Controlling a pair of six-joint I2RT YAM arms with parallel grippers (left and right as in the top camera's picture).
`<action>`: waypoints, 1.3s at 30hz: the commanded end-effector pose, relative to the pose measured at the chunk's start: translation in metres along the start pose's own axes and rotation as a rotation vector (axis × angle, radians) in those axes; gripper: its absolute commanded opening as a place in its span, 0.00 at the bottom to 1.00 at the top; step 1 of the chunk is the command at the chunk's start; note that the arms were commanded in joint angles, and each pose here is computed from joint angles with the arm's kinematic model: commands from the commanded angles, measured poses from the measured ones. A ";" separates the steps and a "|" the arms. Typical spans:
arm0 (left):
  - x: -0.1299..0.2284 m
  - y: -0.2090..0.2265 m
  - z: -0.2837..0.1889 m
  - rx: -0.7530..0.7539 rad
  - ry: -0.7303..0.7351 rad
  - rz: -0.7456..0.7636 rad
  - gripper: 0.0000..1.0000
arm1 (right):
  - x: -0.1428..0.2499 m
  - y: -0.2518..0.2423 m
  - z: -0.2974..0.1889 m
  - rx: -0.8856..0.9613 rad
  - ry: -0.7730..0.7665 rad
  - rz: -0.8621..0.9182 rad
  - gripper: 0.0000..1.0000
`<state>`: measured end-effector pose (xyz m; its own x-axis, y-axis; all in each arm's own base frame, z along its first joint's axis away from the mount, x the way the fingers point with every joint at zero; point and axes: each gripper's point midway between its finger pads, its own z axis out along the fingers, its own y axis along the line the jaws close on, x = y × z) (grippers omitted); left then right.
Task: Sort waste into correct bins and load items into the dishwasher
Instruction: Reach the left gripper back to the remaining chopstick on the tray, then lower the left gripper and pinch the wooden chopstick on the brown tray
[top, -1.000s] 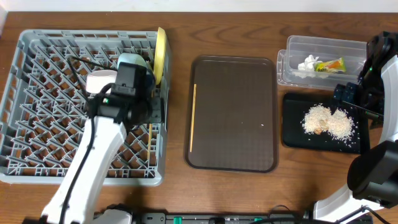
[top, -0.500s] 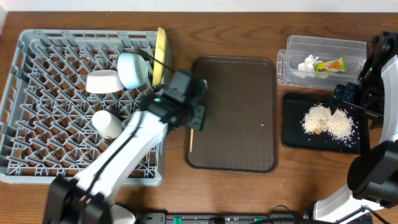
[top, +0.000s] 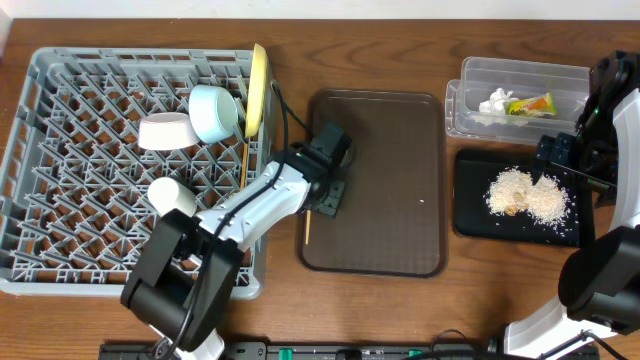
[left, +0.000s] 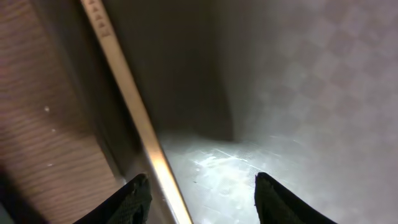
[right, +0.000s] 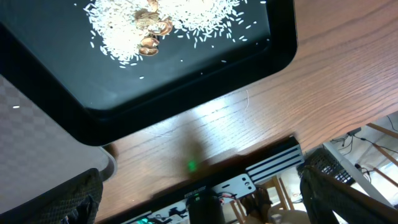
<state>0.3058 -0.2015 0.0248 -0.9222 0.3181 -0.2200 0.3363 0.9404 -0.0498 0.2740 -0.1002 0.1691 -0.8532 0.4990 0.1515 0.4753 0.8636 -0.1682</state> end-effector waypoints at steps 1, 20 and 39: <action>-0.007 0.009 0.000 -0.058 -0.025 -0.065 0.56 | -0.002 -0.002 0.001 0.001 0.002 0.009 0.99; -0.010 0.005 0.007 -0.043 -0.057 -0.184 0.56 | -0.001 -0.001 0.001 -0.004 0.005 0.009 0.99; 0.014 0.010 0.048 -0.083 0.068 -0.180 0.38 | 0.000 -0.001 0.001 -0.004 0.008 0.006 0.99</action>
<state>0.3188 -0.2037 -0.0005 -0.9635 0.1417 -0.2272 0.1539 0.9874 -0.0366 0.2738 -0.1000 0.1692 -0.8532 0.4987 0.1530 0.4750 0.8639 -0.1673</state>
